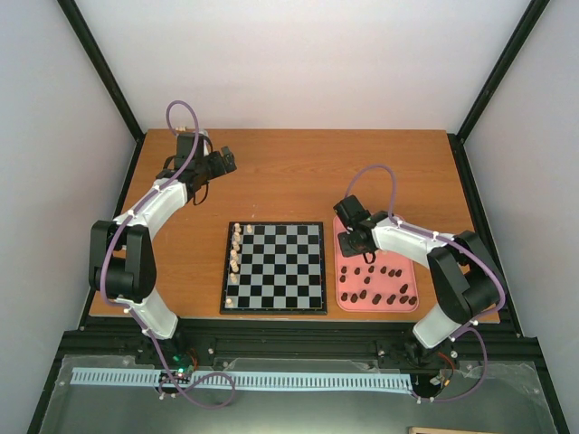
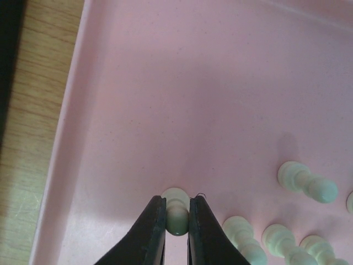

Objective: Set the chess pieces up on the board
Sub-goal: Pick up the chess piece from the storage box, then place the chess piece on the chessboard.

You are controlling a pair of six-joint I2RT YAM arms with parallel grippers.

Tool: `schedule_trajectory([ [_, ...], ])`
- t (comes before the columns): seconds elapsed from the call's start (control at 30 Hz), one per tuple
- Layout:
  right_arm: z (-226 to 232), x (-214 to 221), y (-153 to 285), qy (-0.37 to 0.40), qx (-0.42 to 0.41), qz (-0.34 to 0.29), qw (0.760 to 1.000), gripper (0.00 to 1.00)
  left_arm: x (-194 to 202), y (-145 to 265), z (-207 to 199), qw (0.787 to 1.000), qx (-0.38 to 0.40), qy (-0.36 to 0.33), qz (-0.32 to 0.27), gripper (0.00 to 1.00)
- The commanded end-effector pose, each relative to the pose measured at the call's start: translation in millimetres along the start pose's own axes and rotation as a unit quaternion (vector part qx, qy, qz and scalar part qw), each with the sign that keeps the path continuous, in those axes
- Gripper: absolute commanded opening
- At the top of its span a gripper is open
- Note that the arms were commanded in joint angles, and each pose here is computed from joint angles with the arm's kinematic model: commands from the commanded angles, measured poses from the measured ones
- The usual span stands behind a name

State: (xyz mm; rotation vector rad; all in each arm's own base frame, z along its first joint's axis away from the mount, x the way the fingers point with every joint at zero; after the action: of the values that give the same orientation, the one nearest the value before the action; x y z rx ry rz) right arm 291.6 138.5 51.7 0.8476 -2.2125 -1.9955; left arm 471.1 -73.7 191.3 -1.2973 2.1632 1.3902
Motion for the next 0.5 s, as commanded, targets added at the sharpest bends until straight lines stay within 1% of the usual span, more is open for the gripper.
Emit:
schedule_trajectory([
  [0.0, -3, -4, 5, -0.007, -0.001, -0.003, 1.000, 0.05, -9, 3, -8, 1.000, 0.009, -0.007, -0.013, 1.00],
  [0.1, 0, -14, 22, -0.011, -0.017, -0.021, 1.000, 0.04, -9, 4, -8, 1.000, 0.009, -0.007, -0.012, 1.00],
  [0.2, 13, -34, 49, -0.001, -0.032, -0.055, 0.998, 0.03, -9, 4, -9, 1.000, 0.010, -0.007, -0.012, 1.00],
  [0.3, 37, -54, 71, 0.027, -0.045, -0.081, 0.995, 0.03, -9, 4, -10, 1.000, 0.012, -0.008, -0.012, 1.00],
  [0.47, 98, -88, 86, 0.091, -0.078, -0.102, 0.988, 0.03, -9, 7, -10, 1.000, 0.013, -0.007, -0.013, 1.00],
])
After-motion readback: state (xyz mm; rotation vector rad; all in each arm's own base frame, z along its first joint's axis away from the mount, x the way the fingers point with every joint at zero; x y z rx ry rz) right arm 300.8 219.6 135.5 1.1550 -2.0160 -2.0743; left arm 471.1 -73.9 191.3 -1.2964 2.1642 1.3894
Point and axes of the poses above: each gripper's point midway between its finger pads, its own y axis back along the fingers, its own z axis along the line the jaws close on, x = y × z, the point moved 2 cm from there along y, back along the fingers, and after that the axes turned 11 degrees about y, right-handed, at the moved point
